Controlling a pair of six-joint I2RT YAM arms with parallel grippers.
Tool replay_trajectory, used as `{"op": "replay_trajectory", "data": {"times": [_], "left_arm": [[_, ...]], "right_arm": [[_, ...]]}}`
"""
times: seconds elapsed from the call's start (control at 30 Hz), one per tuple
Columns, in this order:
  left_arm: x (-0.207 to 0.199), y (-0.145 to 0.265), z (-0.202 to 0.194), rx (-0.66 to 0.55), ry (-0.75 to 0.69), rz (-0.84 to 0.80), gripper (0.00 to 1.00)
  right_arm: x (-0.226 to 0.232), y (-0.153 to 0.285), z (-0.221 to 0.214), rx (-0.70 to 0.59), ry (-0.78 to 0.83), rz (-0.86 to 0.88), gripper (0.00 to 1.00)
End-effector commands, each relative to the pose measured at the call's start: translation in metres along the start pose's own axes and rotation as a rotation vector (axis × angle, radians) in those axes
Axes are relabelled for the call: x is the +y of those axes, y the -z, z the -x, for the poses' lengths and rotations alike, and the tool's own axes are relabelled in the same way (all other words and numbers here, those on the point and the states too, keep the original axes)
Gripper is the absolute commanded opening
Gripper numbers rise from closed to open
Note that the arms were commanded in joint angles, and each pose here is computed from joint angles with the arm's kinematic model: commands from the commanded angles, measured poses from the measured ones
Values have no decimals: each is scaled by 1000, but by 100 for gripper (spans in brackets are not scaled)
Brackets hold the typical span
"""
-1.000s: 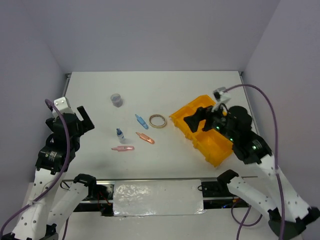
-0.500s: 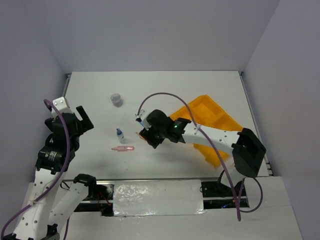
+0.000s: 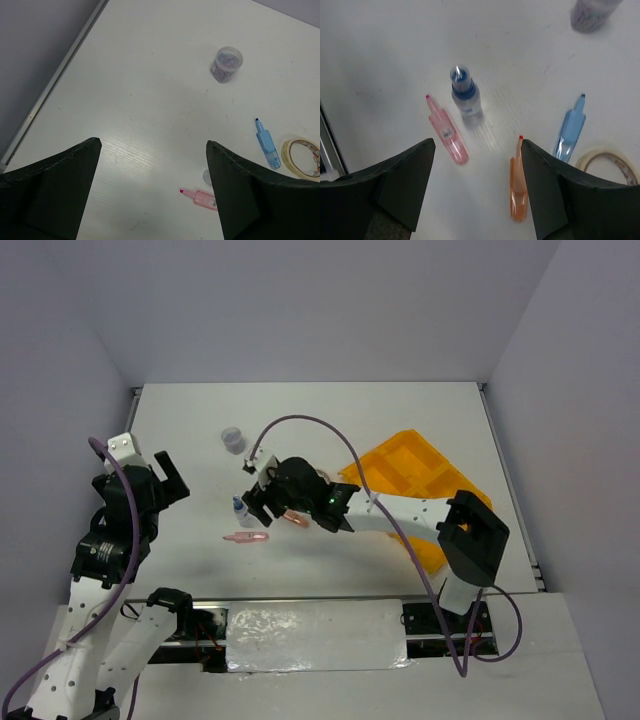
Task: Sort the stationery into containers
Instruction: Pick up the stationery from the center of the board.
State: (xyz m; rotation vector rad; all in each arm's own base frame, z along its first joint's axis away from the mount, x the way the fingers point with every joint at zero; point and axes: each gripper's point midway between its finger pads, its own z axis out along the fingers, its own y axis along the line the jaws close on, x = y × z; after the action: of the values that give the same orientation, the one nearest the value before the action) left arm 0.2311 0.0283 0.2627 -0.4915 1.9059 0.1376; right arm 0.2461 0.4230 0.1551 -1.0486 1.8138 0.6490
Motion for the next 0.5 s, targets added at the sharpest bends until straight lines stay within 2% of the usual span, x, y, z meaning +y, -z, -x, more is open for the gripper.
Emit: {"op": "replay_trajectory", "data": {"times": [0.0,0.03,0.13,0.23,0.47], "left_arm": [[-6,4,19,-60,34,-30,99],[-5,4,19,-63,37,-29,99],[-6,4,18,-62,35,-33,99],[-7,4,18,-60,32,-42,99],[-11,3,17,-54,29,-58,99]], "right_arm": [[4,-24,51,-145,-34,15,77],[3,-29,62,-160,-36,10,77],[3,-51,51,-135,-80,3,78],[9,-61,46,-151,-89,38,82],[15,-80,28,-130,-88,51,84]]}}
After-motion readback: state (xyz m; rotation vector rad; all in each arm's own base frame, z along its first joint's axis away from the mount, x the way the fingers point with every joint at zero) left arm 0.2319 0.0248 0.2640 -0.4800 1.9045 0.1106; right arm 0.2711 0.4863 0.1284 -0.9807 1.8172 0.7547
